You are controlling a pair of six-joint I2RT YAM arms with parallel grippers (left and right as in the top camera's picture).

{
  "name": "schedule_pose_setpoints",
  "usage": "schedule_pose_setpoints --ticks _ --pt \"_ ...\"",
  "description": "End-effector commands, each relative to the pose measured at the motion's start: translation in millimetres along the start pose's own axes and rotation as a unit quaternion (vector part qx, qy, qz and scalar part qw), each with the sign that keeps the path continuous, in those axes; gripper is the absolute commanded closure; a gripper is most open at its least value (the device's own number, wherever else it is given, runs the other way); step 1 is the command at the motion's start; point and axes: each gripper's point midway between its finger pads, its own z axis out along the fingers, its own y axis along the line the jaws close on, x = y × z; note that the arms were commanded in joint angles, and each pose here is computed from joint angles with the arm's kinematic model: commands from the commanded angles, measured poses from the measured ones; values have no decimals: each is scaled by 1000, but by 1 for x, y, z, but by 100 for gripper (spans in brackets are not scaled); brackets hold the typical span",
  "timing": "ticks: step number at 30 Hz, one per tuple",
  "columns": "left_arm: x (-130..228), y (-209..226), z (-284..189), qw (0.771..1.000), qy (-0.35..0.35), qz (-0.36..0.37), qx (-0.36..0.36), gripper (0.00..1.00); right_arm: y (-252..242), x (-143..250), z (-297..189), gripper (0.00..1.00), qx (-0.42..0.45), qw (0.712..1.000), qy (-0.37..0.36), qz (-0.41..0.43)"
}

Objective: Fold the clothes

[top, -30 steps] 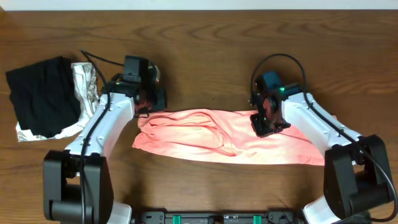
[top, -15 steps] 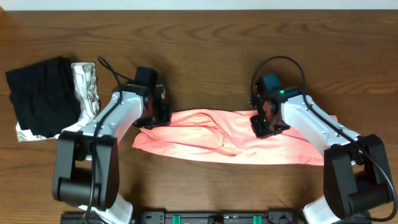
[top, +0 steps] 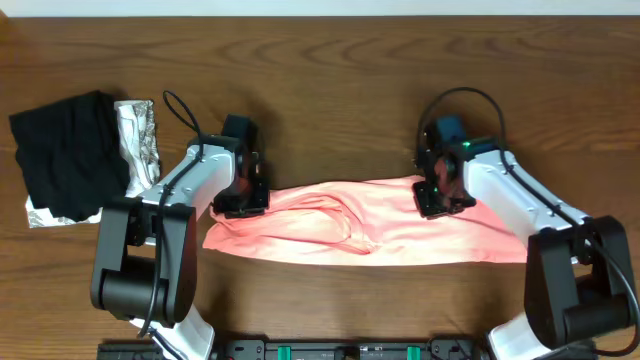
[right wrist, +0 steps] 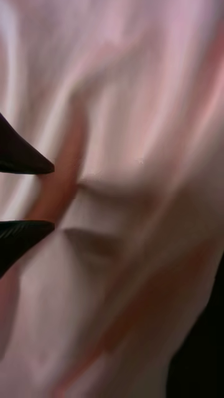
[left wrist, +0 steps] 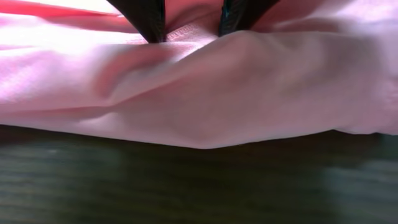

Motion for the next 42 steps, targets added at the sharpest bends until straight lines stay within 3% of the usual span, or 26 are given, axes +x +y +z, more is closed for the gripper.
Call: schedule_pose_setpoints --ticks 1,18,26,33,42 --pt "4 23 10 998 10 -9 -60 69 -12 5 2 76 1 1000 3 26" --pt "4 23 10 998 10 -9 -59 63 -51 27 36 72 1 995 -1 96" --pt "4 23 10 998 9 -9 -59 62 -97 21 34 71 9 987 -30 160" --pt "0 22 10 998 2 -9 -57 62 -105 22 33 71 1 983 -34 180" --pt "-12 18 1 998 -22 -8 -51 46 -105 23 33 70 1 983 -34 180"
